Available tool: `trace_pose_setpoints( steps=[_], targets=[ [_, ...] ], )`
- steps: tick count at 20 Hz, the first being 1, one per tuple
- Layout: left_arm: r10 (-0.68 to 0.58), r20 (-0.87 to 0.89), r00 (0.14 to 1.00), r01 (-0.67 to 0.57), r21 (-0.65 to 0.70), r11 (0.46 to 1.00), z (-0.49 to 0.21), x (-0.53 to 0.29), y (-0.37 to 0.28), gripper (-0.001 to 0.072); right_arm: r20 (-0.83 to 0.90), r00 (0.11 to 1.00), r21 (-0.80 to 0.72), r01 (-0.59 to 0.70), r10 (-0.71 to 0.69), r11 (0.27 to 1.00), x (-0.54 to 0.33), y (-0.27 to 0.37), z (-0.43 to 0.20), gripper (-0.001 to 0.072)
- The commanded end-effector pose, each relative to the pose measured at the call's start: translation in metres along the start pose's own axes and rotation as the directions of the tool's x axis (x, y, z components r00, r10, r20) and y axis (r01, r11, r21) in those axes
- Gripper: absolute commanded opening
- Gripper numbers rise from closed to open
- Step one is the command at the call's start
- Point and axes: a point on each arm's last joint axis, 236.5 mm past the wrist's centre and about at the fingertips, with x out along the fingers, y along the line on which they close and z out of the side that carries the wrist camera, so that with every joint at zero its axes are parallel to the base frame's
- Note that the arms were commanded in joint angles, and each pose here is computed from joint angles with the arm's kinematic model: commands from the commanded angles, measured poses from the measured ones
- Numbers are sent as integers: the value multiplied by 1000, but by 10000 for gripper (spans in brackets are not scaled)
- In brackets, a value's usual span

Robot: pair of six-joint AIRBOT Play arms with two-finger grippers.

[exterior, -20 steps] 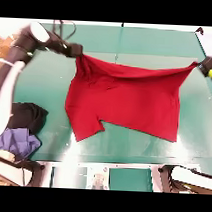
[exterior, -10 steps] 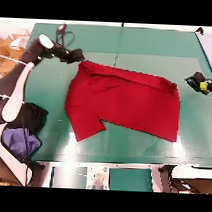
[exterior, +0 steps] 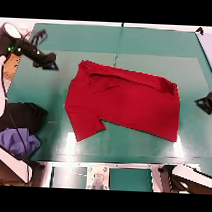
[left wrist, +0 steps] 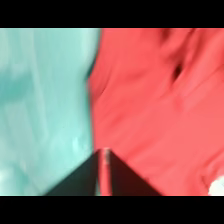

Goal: Fold the shirts.

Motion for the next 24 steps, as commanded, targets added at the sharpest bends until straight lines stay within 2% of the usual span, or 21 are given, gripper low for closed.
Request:
trace_pose_setpoints(
  steps=[1, 2, 4, 7, 8, 10, 12, 13, 14, 16, 17, 24],
  targets=[
    [-18, -204, 979, -1, -96, 995, -63, 33, 28, 657, -67, 996, 88, 69, -63, 994, -4, -41, -47, 305],
    [-38, -230, 972, 10, -125, 992, -75, 47, 30, 698, -88, 994, 113, 72, -62, 991, -1, -47, -58, 306],
    [-104, -262, 960, 59, -174, 983, -97, 73, 28, 697, -132, 988, 140, 94, -75, 986, 7, -59, -78, 359],
    [-225, -232, 946, 180, -201, 963, -110, 105, 6, 696, -156, 985, 166, 99, -73, 981, 18, -65, -95, 365],
    [-242, -229, 943, 200, -191, 961, -114, 114, 0, 696, -169, 983, 173, 99, -69, 980, 21, -66, -101, 370],
    [-237, -255, 937, 202, -154, 967, -125, 128, -9, 696, -196, 979, 183, 96, -59, 978, 26, -67, -110, 463],
    [-236, -282, 930, 214, -105, 971, -131, 134, -19, 668, -222, 974, 196, 92, -47, 976, 30, -68, -116, 464],
    [-240, -292, 926, 223, -89, 971, -133, 134, -23, 446, -238, 971, 203, 88, -38, 975, 32, -68, -119, 465],
    [-244, -299, 923, 230, -79, 970, -135, 133, -23, 308, -255, 966, 206, 84, -29, 975, 34, -68, -123, 469],
    [-254, -308, 917, 240, -82, 967, -137, 129, -21, 96, -281, 959, 209, 78, -16, 975, 39, -70, -128, 490],
    [-261, -312, 913, 247, -84, 965, -139, 127, -22, 22, -295, 955, 213, 77, -11, 974, 41, -71, -130, 490],
    [-271, -322, 907, 263, -67, 962, -141, 126, -24, 21, -463, 886, 157, 90, -7, 983, 62, -71, -165, 488]
  ],
)
